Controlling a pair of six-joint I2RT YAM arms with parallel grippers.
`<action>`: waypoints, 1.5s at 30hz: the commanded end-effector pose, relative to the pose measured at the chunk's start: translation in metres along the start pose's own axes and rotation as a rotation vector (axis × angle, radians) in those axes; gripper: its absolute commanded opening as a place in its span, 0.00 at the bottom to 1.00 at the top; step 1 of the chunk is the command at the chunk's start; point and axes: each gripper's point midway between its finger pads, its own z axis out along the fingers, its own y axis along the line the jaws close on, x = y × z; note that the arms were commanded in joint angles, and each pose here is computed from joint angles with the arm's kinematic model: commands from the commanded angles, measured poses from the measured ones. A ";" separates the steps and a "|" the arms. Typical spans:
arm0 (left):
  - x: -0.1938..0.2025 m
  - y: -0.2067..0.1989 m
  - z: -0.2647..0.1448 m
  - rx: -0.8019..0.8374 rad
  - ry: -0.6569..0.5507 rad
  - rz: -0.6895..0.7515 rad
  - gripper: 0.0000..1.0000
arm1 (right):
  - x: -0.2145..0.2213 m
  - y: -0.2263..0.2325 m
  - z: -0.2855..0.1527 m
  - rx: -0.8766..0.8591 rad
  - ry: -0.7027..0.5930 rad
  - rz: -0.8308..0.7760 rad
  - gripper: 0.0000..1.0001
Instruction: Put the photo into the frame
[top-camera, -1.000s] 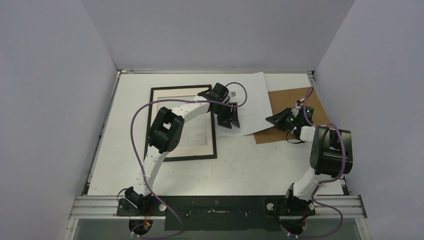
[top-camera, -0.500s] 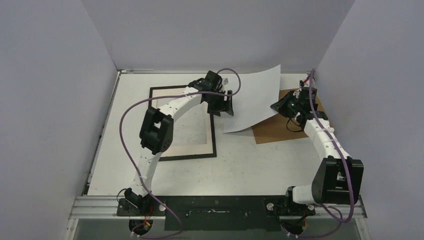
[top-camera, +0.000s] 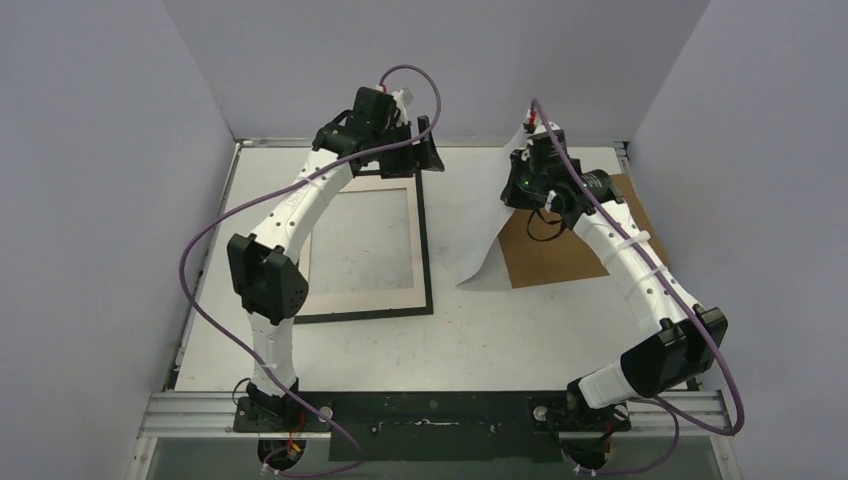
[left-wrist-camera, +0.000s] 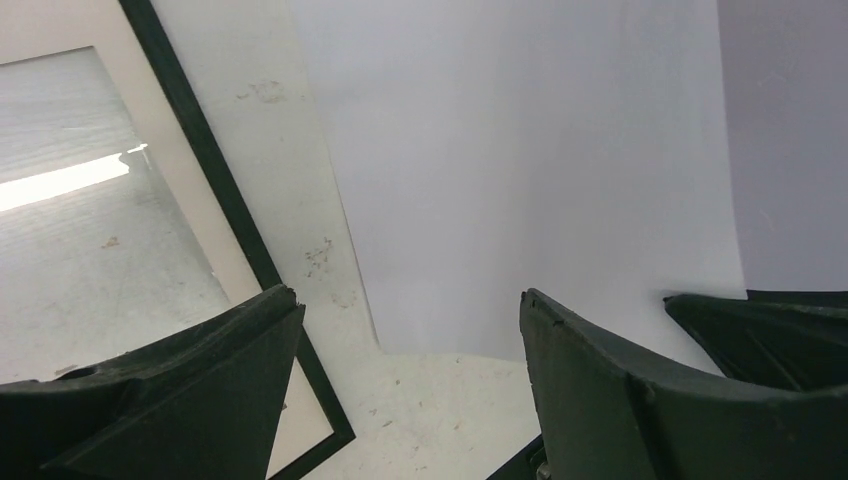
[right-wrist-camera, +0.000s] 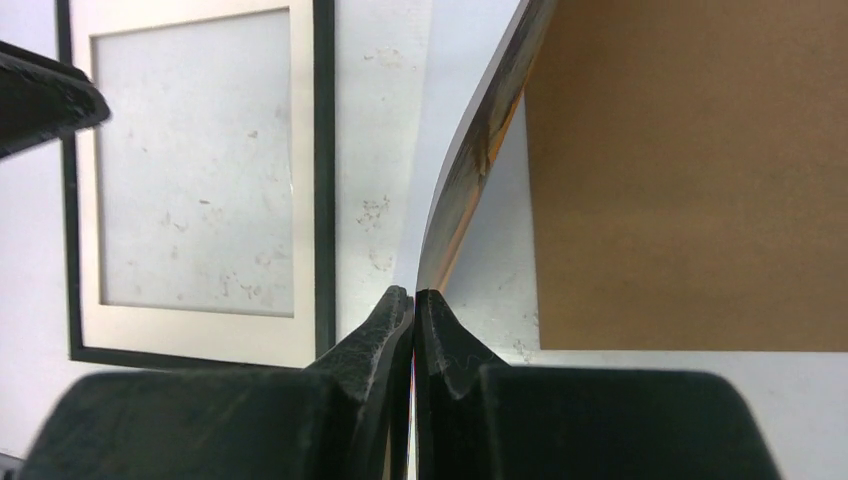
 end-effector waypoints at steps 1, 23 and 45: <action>-0.019 0.002 -0.044 -0.021 -0.068 -0.019 0.79 | 0.004 0.005 -0.010 0.151 0.036 -0.125 0.00; 0.002 0.039 -0.113 -0.047 -0.177 -0.054 0.81 | -0.104 0.051 -0.078 0.113 -0.351 0.615 0.00; 0.009 -0.026 -0.149 0.217 -0.255 -0.472 0.82 | -0.109 0.079 -0.070 -0.084 -0.354 0.771 0.00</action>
